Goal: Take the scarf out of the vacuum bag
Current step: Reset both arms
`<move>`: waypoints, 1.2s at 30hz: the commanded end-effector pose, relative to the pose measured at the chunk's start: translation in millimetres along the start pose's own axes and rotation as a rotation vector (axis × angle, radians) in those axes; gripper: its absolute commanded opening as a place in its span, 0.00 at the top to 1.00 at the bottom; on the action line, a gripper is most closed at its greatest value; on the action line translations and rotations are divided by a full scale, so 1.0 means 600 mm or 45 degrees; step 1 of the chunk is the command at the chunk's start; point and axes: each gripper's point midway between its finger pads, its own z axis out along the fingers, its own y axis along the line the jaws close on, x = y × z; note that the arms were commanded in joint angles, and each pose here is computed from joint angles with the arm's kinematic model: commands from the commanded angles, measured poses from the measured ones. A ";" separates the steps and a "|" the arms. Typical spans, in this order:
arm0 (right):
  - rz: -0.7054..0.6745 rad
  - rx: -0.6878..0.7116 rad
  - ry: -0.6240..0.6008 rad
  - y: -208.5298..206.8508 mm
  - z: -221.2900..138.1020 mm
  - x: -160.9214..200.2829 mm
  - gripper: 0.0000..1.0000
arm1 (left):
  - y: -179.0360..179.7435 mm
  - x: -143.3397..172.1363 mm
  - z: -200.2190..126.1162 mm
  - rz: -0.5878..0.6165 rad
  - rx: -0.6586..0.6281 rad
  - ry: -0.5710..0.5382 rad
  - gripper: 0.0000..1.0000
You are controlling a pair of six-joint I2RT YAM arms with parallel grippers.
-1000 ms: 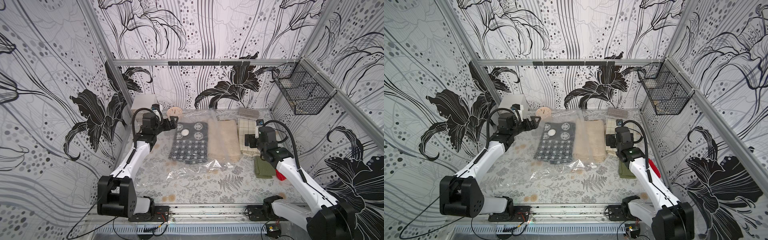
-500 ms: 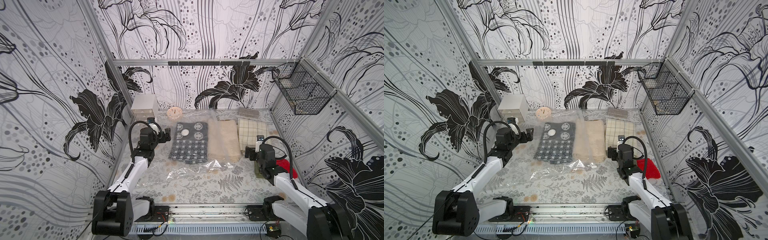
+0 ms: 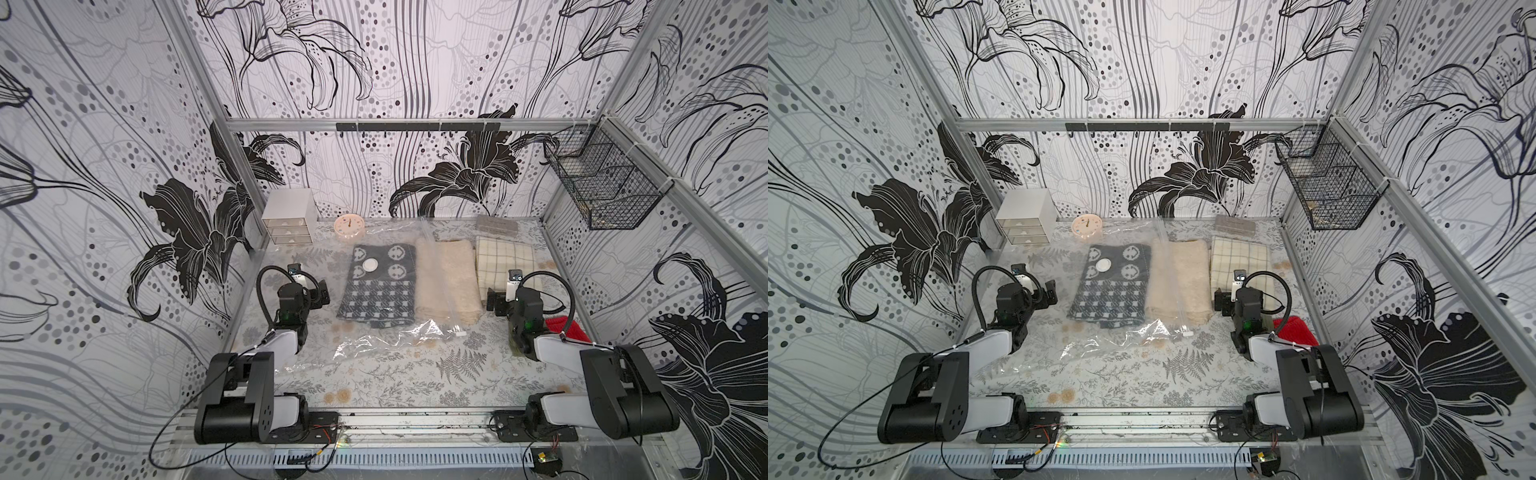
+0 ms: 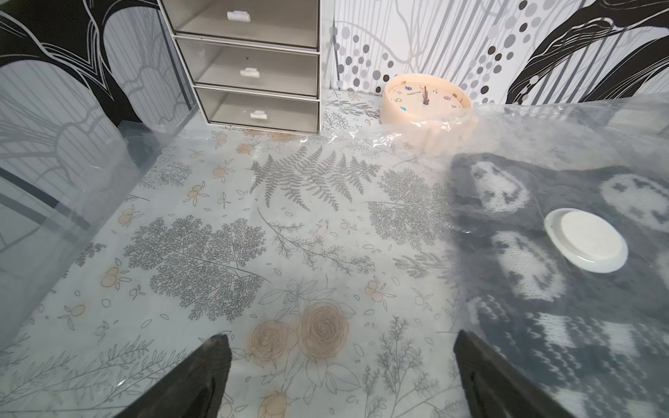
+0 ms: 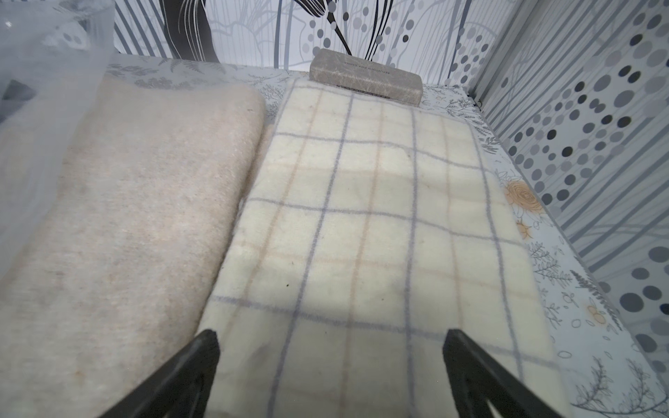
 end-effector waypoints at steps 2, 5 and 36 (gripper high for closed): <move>0.023 0.001 -0.111 -0.006 0.013 -0.026 0.00 | -0.012 -0.055 0.008 0.055 0.069 -0.205 0.01; 0.027 0.003 -0.116 -0.005 0.022 -0.014 0.00 | 0.001 -0.035 0.020 0.027 0.051 -0.229 0.01; 0.049 -0.032 -0.069 -0.008 0.030 -0.010 0.00 | 0.005 -0.031 0.023 0.014 0.061 -0.227 0.01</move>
